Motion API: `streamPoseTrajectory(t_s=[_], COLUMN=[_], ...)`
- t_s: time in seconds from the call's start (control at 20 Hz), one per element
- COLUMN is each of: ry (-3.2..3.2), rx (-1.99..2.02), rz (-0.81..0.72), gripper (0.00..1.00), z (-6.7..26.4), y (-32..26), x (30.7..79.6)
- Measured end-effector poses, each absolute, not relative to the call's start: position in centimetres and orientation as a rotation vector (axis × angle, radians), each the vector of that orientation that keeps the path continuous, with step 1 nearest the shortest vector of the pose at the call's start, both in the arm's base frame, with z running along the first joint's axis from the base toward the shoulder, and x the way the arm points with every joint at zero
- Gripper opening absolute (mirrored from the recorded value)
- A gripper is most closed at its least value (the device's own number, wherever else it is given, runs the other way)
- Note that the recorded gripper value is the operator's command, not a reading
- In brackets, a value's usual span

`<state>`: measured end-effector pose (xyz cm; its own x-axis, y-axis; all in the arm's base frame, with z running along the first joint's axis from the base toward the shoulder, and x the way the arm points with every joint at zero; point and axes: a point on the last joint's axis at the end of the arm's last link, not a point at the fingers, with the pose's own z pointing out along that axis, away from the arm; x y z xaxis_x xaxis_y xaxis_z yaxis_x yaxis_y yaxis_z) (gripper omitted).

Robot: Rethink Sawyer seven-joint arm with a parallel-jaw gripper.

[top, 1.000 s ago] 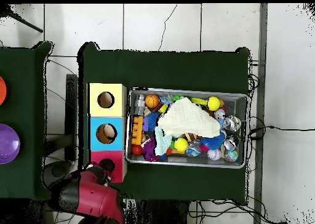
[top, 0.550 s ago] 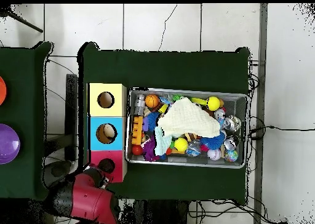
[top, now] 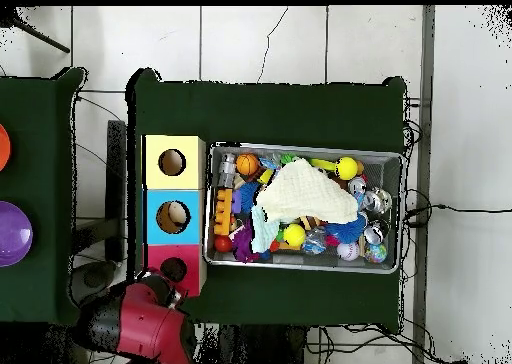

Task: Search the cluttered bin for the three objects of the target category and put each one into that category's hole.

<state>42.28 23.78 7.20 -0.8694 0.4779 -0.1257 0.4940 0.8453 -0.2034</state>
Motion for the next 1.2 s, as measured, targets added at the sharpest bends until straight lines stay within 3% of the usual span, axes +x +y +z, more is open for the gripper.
streamPoseTrajectory(t_s=[0.75, 1.2], ry=[3.020, 3.002], rx=[0.805, 0.824], rz=[-0.359, -0.363], gripper=[0.00, 0.00], z=[11.1, 11.8], y=[22.0, 19.6], x=[44.6, 46.2])
